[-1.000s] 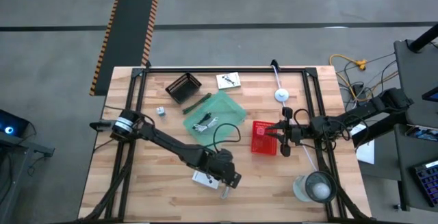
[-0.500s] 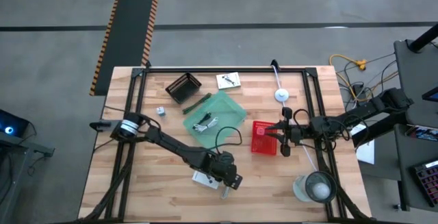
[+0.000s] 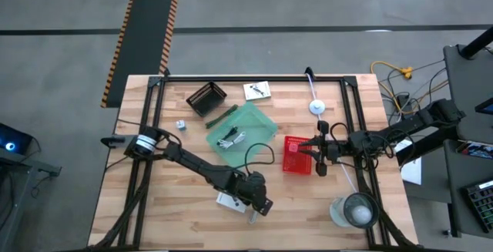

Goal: Pick and place items into bin
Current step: Put the white charger cable into the green bin

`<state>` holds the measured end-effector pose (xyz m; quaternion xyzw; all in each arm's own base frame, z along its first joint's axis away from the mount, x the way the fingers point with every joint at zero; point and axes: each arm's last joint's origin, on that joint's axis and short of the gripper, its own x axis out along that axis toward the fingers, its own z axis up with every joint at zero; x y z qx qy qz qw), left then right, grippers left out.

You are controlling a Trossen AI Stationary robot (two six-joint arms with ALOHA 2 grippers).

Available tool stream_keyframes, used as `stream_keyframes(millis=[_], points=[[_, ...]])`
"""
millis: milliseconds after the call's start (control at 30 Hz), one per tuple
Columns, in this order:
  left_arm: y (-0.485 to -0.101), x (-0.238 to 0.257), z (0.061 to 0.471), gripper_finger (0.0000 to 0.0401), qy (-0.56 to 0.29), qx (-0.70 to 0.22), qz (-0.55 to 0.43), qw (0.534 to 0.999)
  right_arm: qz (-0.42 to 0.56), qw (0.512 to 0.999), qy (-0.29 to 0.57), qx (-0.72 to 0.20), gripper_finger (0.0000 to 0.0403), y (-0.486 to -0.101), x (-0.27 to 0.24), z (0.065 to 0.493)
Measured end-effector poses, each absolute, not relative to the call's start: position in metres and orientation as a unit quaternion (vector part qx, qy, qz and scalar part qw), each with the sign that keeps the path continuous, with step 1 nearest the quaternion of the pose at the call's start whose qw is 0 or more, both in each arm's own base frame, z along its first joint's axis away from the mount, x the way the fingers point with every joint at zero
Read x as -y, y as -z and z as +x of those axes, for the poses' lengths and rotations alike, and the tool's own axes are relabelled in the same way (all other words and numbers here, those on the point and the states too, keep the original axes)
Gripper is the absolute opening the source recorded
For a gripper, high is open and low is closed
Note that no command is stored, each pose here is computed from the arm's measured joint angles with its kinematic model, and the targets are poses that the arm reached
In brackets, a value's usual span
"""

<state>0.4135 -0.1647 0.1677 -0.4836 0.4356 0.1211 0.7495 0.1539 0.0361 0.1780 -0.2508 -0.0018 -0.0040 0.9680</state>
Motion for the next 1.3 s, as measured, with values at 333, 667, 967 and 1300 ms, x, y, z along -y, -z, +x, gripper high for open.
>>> stream_keyframes(millis=[333, 667, 967, 1300], points=[[-0.16, 0.158, 0.411, 0.0171, -0.138, -0.444, -0.48, 0.744, -0.251, 0.968, 0.004, 0.001, 0.0068, -0.178, -0.036, 0.154], [-0.147, 0.151, 0.404, 0.0171, -0.153, -0.456, -0.491, 0.726, -0.251, 0.968, 0.004, 0.001, 0.0068, -0.178, -0.036, 0.154], [-0.146, 0.146, 0.405, 0.0165, -0.155, -0.458, -0.491, 0.725, -0.251, 0.968, 0.004, 0.001, 0.0068, -0.178, -0.036, 0.154], [-0.144, 0.144, 0.405, 0.0051, -0.149, -0.47, -0.493, 0.717, -0.251, 0.968, 0.004, 0.001, 0.0068, -0.178, -0.036, 0.154]])
